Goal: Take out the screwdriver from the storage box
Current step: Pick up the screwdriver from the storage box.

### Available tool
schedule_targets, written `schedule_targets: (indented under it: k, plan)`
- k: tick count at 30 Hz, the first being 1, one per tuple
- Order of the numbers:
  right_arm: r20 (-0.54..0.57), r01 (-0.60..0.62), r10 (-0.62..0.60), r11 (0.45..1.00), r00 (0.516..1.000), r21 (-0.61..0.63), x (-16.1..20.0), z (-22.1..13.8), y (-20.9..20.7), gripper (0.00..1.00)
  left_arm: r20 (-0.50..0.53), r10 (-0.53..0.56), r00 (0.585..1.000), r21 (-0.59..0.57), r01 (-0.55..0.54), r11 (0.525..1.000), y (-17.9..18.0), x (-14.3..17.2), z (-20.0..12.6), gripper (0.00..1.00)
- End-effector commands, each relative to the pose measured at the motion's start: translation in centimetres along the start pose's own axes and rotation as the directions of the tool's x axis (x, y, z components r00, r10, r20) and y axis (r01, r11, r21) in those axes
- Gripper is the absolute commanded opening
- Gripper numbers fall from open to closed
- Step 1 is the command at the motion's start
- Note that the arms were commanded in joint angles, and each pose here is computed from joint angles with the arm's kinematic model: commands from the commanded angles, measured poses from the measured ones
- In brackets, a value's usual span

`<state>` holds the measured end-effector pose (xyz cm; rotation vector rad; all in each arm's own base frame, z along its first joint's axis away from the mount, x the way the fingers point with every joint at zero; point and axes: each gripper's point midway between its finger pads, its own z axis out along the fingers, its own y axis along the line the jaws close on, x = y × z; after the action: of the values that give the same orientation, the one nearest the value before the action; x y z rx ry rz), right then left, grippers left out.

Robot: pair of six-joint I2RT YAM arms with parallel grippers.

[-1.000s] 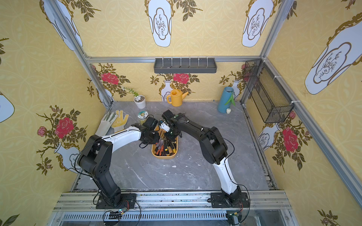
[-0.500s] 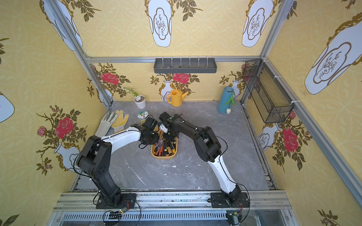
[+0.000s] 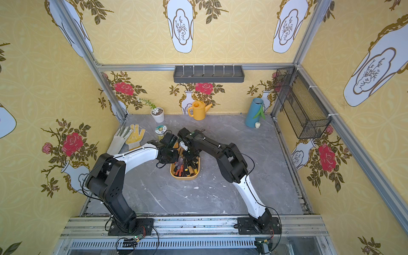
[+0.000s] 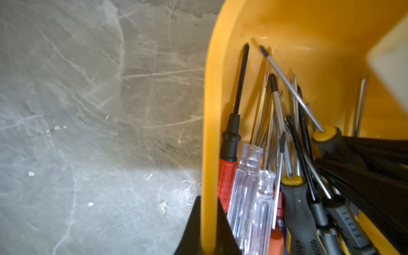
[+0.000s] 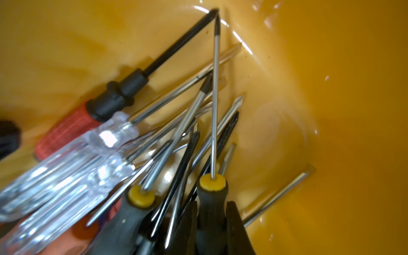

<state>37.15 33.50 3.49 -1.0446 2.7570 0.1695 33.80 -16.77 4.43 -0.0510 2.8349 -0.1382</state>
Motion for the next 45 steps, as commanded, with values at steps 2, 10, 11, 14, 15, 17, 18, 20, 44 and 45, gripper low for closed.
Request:
schedule_targets:
  k: [2,10,11,14,15,17,18,20,44,45]
  plan:
    - [0.049,-0.129,0.13,0.991,0.99,-0.033,-0.4,-1.6,-0.3,0.03,0.0,-0.034,0.999,-0.019,0.034,0.999,0.4,0.1,0.5,0.0]
    - [0.142,-0.219,0.227,0.973,0.963,-0.072,-1.9,-4.0,-1.0,0.0,-0.009,-0.058,0.998,-0.029,0.058,0.998,0.6,0.3,0.9,0.0]
    - [0.154,-0.227,0.236,0.971,0.96,-0.076,-2.0,-4.2,-1.1,0.0,-0.008,-0.06,0.998,-0.031,0.06,0.998,0.6,0.4,0.9,0.0]
    - [0.208,-0.263,0.28,0.959,0.937,-0.108,-2.6,-5.8,-1.5,0.0,-0.008,-0.068,0.998,-0.036,0.068,0.997,0.7,0.4,1.0,0.0]
    - [0.229,-0.276,0.298,0.954,0.927,-0.12,-2.7,-6.6,-1.8,0.0,-0.009,-0.071,0.997,-0.039,0.07,0.997,0.8,0.4,1.1,0.0]
    - [0.274,-0.301,0.332,0.942,0.903,-0.15,-3.1,-8.2,-2.4,0.0,-0.007,-0.078,0.997,-0.048,0.077,0.996,1.0,0.5,1.2,0.0]
    - [0.296,-0.312,0.347,0.936,0.89,-0.161,-3.2,-9.1,-2.7,0.0,-0.008,-0.08,0.997,-0.055,0.079,0.995,1.1,0.5,1.2,0.0]
    - [0.337,-0.335,0.385,0.921,0.859,-0.198,-3.2,-10.9,-3.7,0.0,-0.007,-0.087,0.996,-0.06,0.086,0.994,1.2,0.6,1.3,0.0]
    - [0.182,-0.57,0.554,0.82,0.813,0.047,9.4,-8.4,-11.9,0.0,0.051,-0.229,0.972,0.019,0.228,0.973,3.4,-0.4,2.5,0.0]
    - [0.171,-0.573,0.558,0.817,0.812,0.058,9.8,-7.7,-12.0,0.0,0.032,-0.211,0.977,0.028,0.211,0.977,3.1,-0.3,2.8,0.0]
